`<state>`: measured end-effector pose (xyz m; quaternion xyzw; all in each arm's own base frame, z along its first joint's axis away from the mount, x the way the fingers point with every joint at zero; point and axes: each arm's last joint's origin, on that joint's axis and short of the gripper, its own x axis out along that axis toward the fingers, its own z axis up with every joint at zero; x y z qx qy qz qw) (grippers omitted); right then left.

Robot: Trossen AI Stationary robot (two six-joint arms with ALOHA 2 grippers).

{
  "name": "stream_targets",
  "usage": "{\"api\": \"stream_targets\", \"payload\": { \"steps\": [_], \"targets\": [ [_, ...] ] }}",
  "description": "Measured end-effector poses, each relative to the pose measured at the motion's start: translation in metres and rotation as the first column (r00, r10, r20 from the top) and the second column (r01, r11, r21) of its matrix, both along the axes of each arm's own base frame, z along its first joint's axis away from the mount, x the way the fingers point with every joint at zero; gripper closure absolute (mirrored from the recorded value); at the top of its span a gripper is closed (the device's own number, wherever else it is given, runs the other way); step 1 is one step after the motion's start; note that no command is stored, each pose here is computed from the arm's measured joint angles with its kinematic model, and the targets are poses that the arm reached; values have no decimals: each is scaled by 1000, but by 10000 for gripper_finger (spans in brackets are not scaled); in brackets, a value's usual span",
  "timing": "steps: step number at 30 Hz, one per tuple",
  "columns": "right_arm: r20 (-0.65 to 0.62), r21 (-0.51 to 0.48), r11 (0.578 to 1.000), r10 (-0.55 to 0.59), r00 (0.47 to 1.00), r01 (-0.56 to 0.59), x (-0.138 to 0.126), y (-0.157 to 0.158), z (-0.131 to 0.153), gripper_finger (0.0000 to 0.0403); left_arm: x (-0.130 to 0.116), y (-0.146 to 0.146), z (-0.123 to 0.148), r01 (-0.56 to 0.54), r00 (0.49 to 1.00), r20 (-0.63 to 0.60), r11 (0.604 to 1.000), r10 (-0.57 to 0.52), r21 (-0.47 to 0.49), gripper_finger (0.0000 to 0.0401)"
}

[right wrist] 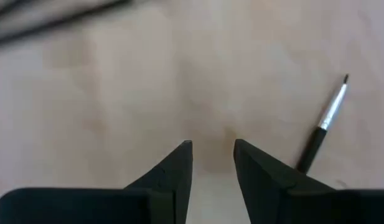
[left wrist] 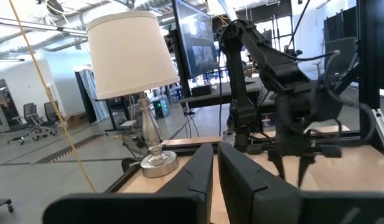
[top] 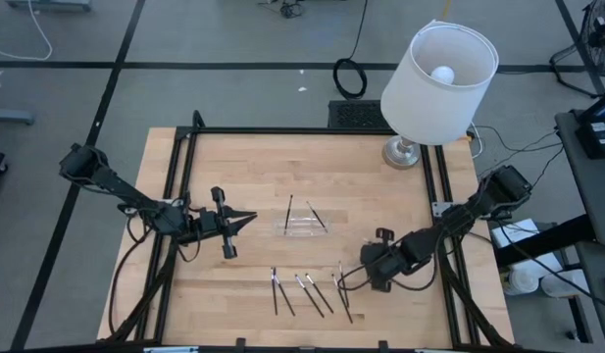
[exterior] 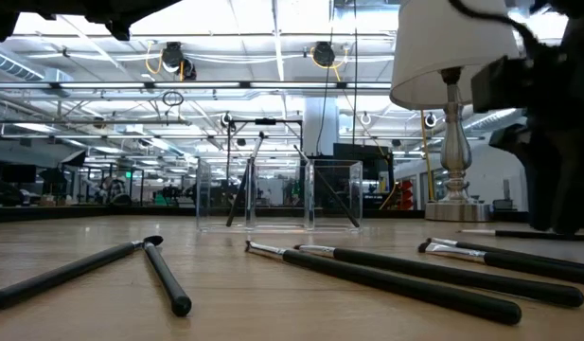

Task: Put items in baskets/containers
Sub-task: Put the liner brush in the transparent organizer

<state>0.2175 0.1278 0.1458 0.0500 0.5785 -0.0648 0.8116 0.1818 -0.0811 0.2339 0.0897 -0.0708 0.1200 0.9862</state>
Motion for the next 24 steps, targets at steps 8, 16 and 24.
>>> {"api": "stream_targets", "payload": {
  "steps": [8, 16, 24],
  "targets": [
    [63, -288, 947, -128, 990, 141, -13, -21, 15, 292, 0, 0, 0, 0, 1000, 0, 1000, 0, -2, 366],
    [31, -422, 813, -429, 903, 401, -38, -59, 17, 331, 1, 2, 0, -9, 1000, 1, 1000, 9, -5, 366],
    [-67, -413, 808, -487, 871, 420, -53, -89, -22, 399, 1, 2, 0, -8, 1000, 2, 1000, 8, -10, 366]
  ]
}}
